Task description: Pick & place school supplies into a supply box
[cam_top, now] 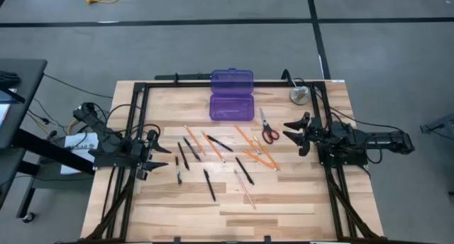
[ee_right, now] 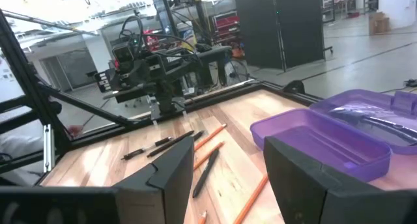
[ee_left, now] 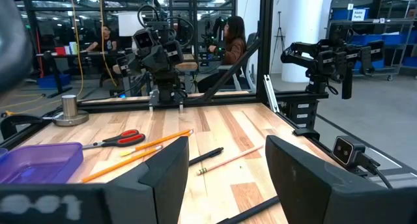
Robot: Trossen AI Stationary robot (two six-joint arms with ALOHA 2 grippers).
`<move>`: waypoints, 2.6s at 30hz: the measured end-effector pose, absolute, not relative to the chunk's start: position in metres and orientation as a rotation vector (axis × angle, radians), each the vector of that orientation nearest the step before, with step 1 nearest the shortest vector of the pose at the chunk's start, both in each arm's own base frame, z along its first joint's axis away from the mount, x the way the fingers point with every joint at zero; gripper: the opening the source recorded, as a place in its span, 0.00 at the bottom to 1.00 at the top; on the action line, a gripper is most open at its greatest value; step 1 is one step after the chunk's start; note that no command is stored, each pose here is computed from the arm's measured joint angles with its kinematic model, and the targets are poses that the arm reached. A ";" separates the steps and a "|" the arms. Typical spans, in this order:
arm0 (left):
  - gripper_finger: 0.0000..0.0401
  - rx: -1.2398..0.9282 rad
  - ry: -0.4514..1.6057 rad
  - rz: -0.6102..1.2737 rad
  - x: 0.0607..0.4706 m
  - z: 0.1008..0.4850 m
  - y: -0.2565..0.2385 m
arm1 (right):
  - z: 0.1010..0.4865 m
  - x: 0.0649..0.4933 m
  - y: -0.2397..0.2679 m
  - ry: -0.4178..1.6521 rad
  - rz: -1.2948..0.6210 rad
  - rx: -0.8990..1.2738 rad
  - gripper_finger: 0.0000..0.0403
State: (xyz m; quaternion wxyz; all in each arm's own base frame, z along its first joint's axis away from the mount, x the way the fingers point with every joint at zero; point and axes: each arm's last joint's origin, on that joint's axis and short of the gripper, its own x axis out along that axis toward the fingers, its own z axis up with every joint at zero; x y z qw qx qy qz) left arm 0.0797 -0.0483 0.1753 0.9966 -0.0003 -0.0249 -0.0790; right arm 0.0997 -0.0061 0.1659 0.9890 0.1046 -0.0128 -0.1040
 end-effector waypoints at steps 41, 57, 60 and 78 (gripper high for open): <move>0.49 -0.013 -0.049 -0.158 0.080 0.175 -0.048 | 0.166 0.100 -0.006 -0.026 -0.209 0.210 0.44; 0.49 -0.024 -0.074 -0.159 0.080 0.178 -0.048 | 0.175 0.099 -0.006 -0.119 -0.199 0.222 0.44; 0.49 -0.009 -0.076 -0.158 0.080 0.178 -0.048 | 0.182 0.098 -0.006 -0.194 -0.190 0.241 0.44; 0.49 -0.128 -0.183 -0.257 0.078 0.190 -0.050 | 0.203 0.092 -0.011 -0.373 -0.328 0.308 0.44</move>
